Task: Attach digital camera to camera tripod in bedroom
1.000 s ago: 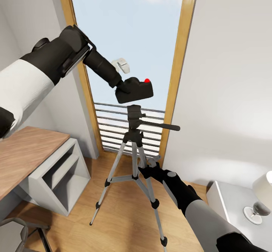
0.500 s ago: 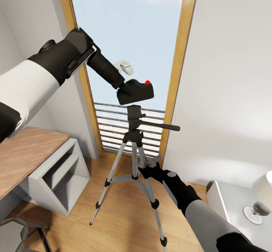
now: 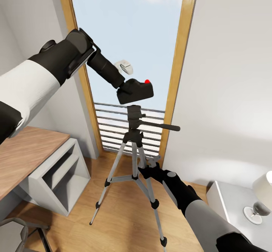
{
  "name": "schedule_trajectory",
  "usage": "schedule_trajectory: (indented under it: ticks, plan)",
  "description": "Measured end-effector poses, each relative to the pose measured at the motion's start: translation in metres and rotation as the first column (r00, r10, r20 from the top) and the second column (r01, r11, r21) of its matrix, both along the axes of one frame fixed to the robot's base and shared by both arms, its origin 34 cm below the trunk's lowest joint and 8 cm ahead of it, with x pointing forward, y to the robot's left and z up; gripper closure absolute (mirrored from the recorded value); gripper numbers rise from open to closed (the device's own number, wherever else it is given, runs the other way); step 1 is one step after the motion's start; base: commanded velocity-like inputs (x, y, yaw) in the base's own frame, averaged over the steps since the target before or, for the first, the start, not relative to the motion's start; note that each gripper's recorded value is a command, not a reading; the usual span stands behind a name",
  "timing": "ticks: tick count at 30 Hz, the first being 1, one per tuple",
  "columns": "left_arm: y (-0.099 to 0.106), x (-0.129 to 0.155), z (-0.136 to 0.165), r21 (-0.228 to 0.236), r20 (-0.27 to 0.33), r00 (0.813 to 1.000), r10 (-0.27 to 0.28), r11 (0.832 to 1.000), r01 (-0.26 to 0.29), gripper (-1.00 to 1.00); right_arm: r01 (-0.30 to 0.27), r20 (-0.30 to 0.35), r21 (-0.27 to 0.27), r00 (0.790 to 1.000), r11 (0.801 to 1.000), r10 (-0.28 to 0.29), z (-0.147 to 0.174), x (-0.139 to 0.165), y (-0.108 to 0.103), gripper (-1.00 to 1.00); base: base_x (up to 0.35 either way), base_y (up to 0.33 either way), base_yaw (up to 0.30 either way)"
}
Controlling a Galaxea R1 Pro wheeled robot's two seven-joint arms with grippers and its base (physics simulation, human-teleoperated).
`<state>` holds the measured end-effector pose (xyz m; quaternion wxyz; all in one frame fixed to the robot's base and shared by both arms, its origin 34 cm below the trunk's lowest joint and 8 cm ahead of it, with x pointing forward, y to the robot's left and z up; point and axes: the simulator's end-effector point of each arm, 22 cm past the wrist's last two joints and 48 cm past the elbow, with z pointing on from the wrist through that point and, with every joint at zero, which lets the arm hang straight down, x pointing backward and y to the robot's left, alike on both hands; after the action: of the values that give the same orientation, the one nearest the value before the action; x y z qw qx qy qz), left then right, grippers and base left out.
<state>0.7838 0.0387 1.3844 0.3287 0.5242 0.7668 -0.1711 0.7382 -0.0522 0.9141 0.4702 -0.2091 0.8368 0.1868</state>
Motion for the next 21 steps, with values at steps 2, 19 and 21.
schedule_trajectory:
  ticks: [2, 19, 21]
  plan:
    - [-0.0009, -0.0005, 0.0018, -0.003, 0.004, 1.000, -0.003, 1.000, 0.003, 1.00, 0.000, 0.000, 0.000, 1.000, 1.000, 0.000, 0.0000, 0.0000, 0.0000, 1.00, 0.000, 0.000, 0.000]
    - [-0.0062, -0.0085, 0.0053, -0.039, -0.032, 0.999, -0.015, 0.999, 0.014, 1.00, -0.001, 0.001, -0.001, 1.000, 1.000, 0.001, -0.0002, -0.0001, 0.0002, 1.00, 0.000, 0.000, 0.000]
    - [-0.0054, -0.0091, 0.0051, -0.040, -0.043, 0.999, -0.005, 0.999, 0.003, 1.00, -0.001, 0.001, -0.001, 1.000, 1.000, 0.001, -0.0003, -0.0001, 0.0002, 1.00, 0.000, 0.000, 0.000]
